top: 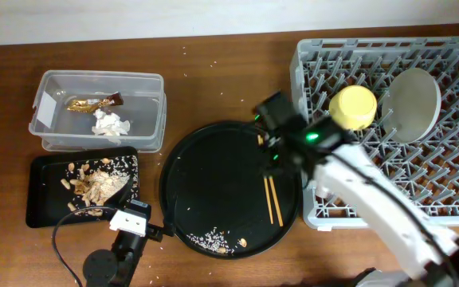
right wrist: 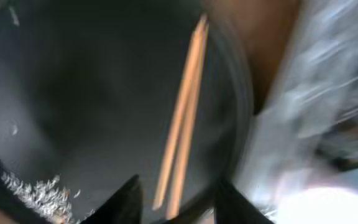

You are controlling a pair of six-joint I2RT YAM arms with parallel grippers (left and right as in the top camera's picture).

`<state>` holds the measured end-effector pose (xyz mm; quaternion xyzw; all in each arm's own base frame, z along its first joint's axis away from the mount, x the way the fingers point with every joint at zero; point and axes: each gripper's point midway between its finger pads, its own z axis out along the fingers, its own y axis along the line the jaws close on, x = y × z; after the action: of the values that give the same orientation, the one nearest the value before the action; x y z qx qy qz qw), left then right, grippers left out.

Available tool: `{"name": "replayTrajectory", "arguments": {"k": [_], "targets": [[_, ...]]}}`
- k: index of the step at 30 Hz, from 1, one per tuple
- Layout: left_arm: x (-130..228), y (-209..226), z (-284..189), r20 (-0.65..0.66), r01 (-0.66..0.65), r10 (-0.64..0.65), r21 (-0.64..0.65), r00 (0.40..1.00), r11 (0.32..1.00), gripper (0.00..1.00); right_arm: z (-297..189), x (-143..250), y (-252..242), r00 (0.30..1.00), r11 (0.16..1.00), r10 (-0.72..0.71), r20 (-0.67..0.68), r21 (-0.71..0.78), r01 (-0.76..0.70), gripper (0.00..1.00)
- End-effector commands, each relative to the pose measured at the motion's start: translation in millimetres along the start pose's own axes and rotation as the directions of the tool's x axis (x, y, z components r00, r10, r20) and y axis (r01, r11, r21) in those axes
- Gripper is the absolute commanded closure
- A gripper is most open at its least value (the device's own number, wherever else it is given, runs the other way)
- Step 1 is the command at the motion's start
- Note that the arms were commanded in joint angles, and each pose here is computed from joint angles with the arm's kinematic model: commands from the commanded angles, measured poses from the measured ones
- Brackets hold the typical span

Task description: Sort waste into correct bins and load items into the dishwasher rack

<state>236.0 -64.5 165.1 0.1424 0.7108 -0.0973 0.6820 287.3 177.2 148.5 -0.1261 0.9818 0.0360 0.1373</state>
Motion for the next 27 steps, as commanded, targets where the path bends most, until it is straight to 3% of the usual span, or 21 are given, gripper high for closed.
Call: {"name": "replayTrajectory", "arguments": {"k": [1, 4, 8, 11, 12, 14, 16, 19, 23, 27], "targets": [[2.0, -1.8, 0.2, 0.000, -0.015, 0.015, 0.011, 1.000, 1.000, 0.01, 62.5, 44.1, 18.6, 0.971, 0.988, 0.143, -0.191, -0.030, -0.152, 0.71], [2.0, -1.8, 0.2, 0.000, -0.015, 0.015, 0.011, 1.000, 1.000, 0.00, 100.0, 48.7, 11.2, 0.968, 0.987, 0.158, -0.193, 0.021, -0.157, 0.63], [2.0, -1.8, 0.2, 0.000, -0.015, 0.015, 0.011, 1.000, 1.000, 0.01, 127.9, 57.4, 8.6, 0.956, 0.987, 0.159, -0.246, 0.058, -0.149, 0.64], [2.0, -1.8, 0.2, 0.000, -0.015, 0.015, 0.011, 1.000, 1.000, 0.01, 145.9, 72.3, 8.3, 0.935, 0.987, 0.160, -0.315, 0.077, -0.142, 0.84], [2.0, -1.8, 0.2, 0.000, -0.015, 0.015, 0.011, 1.000, 1.000, 0.01, 146.6, 75.6, 10.2, 0.929, 0.987, 0.160, -0.332, 0.069, -0.146, 0.95], [2.0, -1.8, 0.2, 0.000, -0.015, 0.015, 0.011, 1.000, 1.000, 0.01, 136.9, 71.7, 22.4, 0.927, 0.987, 0.154, -0.343, 0.006, -0.162, 0.96], [2.0, -1.8, 0.2, 0.000, -0.015, 0.015, 0.011, 1.000, 1.000, 0.01, 113.6, 50.3, 32.0, 0.958, 0.991, 0.094, -0.272, -0.071, -0.117, 0.96], [2.0, -1.8, 0.2, 0.000, -0.015, 0.015, 0.011, 1.000, 1.000, 0.01, 47.1, -2.9, 25.1, 0.995, 0.986, 0.087, -0.047, -0.138, -0.092, 0.96], [2.0, -1.8, 0.2, 0.000, -0.015, 0.015, 0.011, 1.000, 1.000, 0.01, -12.7, -51.0, -63.8, 0.952, 0.977, 0.211, 0.222, -0.008, -0.215, 0.96], [2.0, -1.8, 0.2, 0.000, -0.015, 0.015, 0.011, 1.000, 1.000, 0.01, -4.4, -73.8, -145.5, 0.939, 0.966, 0.181, 0.294, 0.127, -0.226, 0.96]]}}
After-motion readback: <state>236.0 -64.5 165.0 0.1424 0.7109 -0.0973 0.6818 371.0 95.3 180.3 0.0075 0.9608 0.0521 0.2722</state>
